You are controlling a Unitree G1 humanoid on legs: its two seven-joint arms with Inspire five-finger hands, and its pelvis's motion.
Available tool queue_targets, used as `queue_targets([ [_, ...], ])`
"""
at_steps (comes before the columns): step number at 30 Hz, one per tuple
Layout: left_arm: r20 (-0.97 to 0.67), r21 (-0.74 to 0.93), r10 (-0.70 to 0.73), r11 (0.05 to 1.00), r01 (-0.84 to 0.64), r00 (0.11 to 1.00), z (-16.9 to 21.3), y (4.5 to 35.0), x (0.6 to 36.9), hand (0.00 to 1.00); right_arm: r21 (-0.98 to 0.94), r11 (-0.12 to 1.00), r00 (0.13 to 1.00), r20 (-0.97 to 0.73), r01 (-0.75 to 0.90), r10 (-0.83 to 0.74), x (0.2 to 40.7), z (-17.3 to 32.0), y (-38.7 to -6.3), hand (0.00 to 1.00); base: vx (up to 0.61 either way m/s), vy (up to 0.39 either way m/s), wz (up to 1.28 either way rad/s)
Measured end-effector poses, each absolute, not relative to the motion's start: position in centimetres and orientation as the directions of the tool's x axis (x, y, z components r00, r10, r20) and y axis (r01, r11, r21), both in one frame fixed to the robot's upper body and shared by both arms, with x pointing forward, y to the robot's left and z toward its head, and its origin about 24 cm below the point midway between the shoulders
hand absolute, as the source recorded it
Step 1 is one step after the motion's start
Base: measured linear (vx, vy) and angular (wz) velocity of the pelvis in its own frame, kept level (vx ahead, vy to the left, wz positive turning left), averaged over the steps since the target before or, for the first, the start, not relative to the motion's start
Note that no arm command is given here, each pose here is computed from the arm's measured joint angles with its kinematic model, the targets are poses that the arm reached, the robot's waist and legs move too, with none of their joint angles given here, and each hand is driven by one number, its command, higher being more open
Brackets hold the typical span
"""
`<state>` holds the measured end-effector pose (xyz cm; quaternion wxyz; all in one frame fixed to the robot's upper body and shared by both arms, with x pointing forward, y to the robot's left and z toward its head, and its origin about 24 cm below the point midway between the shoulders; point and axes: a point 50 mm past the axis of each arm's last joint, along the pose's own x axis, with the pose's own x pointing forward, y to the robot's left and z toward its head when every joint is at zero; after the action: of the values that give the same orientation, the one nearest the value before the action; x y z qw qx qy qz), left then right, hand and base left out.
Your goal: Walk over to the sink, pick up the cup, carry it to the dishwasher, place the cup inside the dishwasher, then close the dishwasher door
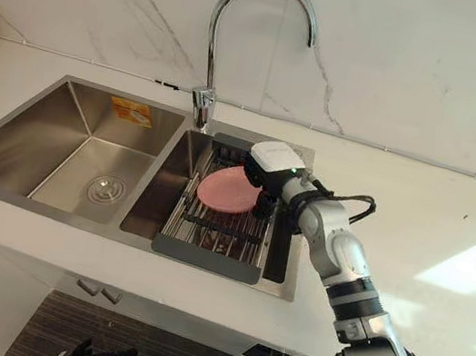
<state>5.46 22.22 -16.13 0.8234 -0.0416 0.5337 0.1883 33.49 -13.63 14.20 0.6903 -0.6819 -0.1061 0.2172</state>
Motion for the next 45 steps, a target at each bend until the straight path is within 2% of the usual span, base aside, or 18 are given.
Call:
queue_targets([
  [1,-0.895,0.133,0.266,0.926,-0.354,0.359,-16.1,22.2,5.4,1.00,-0.989,-0.019,0.883,-0.142,-0.149,0.448,33.6,14.5,-13.6,1.00,0.00,0.000,0.00],
  [7,-0.893,0.138,0.270,0.925,-0.354,0.359,-16.1,22.4,5.4,1.00,-0.993,0.006,0.882,-0.105,-0.121,0.459,33.6,15.7,-13.8,1.00,0.01,0.023,0.00],
  [13,-0.889,0.146,0.280,0.923,-0.355,0.361,-16.0,22.7,5.4,1.00,-0.988,0.134,0.902,-0.011,-0.076,0.431,33.5,17.5,-14.7,1.00,0.03,0.044,0.00],
  [17,-0.884,0.153,0.290,0.921,-0.358,0.368,-16.0,22.8,5.2,1.00,-0.941,0.337,0.924,0.158,0.034,0.349,32.3,19.2,-17.1,1.00,0.02,0.040,-0.01],
  [18,-0.881,0.157,0.295,0.920,-0.360,0.370,-16.0,22.8,5.1,1.00,-0.899,0.436,0.926,0.207,0.052,0.315,31.9,19.2,-17.9,1.00,0.01,0.027,-0.04],
  [19,-0.880,0.159,0.298,0.919,-0.361,0.369,-16.0,22.8,5.0,1.00,-0.872,0.486,0.929,0.228,0.061,0.292,31.6,19.1,-18.3,1.00,0.00,0.009,-0.06],
  [22,-0.879,0.175,0.321,0.905,-0.388,0.354,-16.0,23.0,4.1,1.00,-0.652,0.757,0.941,0.282,0.045,0.187,29.9,17.0,-20.4,1.00,0.00,0.003,-0.09],
  [24,-0.878,0.182,0.328,0.902,-0.391,0.348,-16.0,23.0,3.8,1.00,-0.542,0.840,0.951,0.265,0.011,0.158,28.8,15.6,-21.2,1.00,-0.01,0.037,-0.11],
  [28,-0.876,0.188,0.334,0.900,-0.394,0.347,-16.0,23.0,3.4,1.00,-0.372,0.928,0.974,0.196,-0.037,0.117,27.1,12.5,-22.3,1.00,-0.01,0.028,-0.09],
  [31,-0.875,0.190,0.336,0.900,-0.392,0.348,-16.0,23.0,3.3,1.00,-0.339,0.939,0.983,0.151,-0.046,0.103,26.1,11.0,-22.8,1.00,-0.01,0.027,-0.10],
  [34,-0.875,0.191,0.336,0.901,-0.389,0.349,-16.0,23.0,3.2,1.00,-0.396,0.917,0.982,0.150,-0.049,0.118,25.7,10.8,-22.8,1.00,0.01,0.020,-0.02],
  [40,-0.875,0.191,0.336,0.901,-0.388,0.350,-16.0,23.0,3.2,1.00,-0.665,0.747,0.965,0.201,0.008,0.169,25.0,12.0,-21.9,1.00,0.03,0.047,-0.03],
  [45,-0.874,0.190,0.334,0.904,-0.384,0.353,-16.0,23.0,3.4,1.00,-0.825,0.565,0.935,0.199,-0.001,0.292,24.8,12.7,-19.6,1.00,0.04,0.047,0.00],
])
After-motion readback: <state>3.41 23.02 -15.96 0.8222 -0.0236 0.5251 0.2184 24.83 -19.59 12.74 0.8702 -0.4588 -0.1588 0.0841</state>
